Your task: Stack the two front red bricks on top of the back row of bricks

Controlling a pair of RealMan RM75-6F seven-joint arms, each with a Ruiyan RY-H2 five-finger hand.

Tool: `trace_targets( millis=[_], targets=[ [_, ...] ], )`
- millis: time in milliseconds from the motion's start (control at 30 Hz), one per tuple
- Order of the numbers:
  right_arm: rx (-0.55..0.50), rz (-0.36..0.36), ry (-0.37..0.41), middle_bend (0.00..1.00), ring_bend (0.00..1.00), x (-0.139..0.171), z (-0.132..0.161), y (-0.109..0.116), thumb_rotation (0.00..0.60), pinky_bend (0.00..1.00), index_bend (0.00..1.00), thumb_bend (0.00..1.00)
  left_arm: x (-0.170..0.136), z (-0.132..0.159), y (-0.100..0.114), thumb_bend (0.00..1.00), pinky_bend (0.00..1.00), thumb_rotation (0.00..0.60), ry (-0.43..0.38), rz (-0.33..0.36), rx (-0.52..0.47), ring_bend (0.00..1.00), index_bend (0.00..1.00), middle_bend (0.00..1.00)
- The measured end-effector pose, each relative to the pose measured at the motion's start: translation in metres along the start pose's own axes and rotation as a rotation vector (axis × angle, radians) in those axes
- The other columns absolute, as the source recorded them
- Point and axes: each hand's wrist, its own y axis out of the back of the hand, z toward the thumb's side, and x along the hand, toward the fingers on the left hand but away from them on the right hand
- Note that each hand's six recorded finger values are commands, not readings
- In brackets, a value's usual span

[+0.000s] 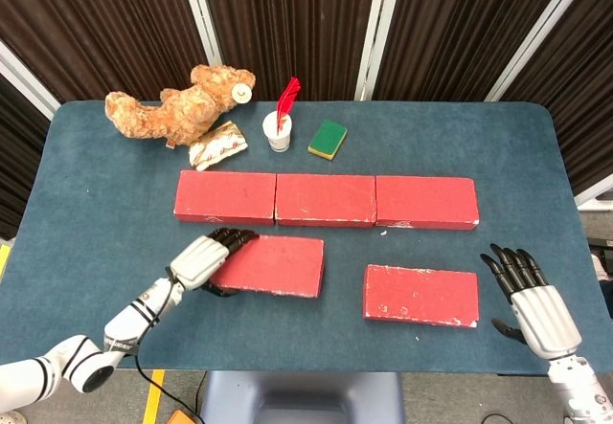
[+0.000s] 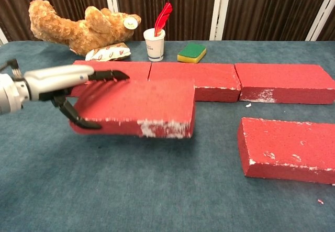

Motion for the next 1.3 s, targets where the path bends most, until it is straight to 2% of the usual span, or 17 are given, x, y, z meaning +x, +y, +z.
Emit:
trace_targets(
  millis=[200,533,800,967,1067,1300],
  targets=[
    [-0.007,-0.011,-0.015,0.0,0.0,-0.002,-0.004,0.004,0.6,0.0,0.0,0.13,0.007,-0.007,0.04,0.26,0.99,0.6,0.032,0.121,0.058,0.77,0.0,0.72],
    [0.003,-0.003,-0.045,0.0,0.0,-0.007,-0.01,0.002,0.6,0.0,0.0,0.12,0.05,-0.038,0.066,0.26,0.99,0.6,0.082,0.11,0.144,0.77,0.0,0.73],
    [0.004,-0.008,-0.083,0.0,0.0,-0.012,-0.018,0.004,0.6,0.0,0.0,0.12,0.092,-0.053,0.073,0.26,0.97,0.6,0.095,0.102,0.127,0.76,0.0,0.74],
    [0.011,-0.004,-0.101,0.0,0.0,-0.015,-0.022,0.002,0.6,0.0,0.0,0.12,0.107,-0.05,0.07,0.26,0.94,0.6,0.078,0.075,0.059,0.73,0.0,0.73],
    [0.017,0.002,-0.109,0.0,0.0,-0.017,-0.023,0.001,0.6,0.0,0.0,0.12,0.115,-0.051,0.068,0.26,0.92,0.6,0.073,0.057,0.059,0.72,0.0,0.72],
    [0.024,-0.001,-0.126,0.0,0.0,-0.019,-0.025,0.0,0.6,0.0,0.0,0.12,0.132,-0.056,0.06,0.26,0.76,0.6,0.083,0.013,0.104,0.69,0.0,0.7]
  ],
)
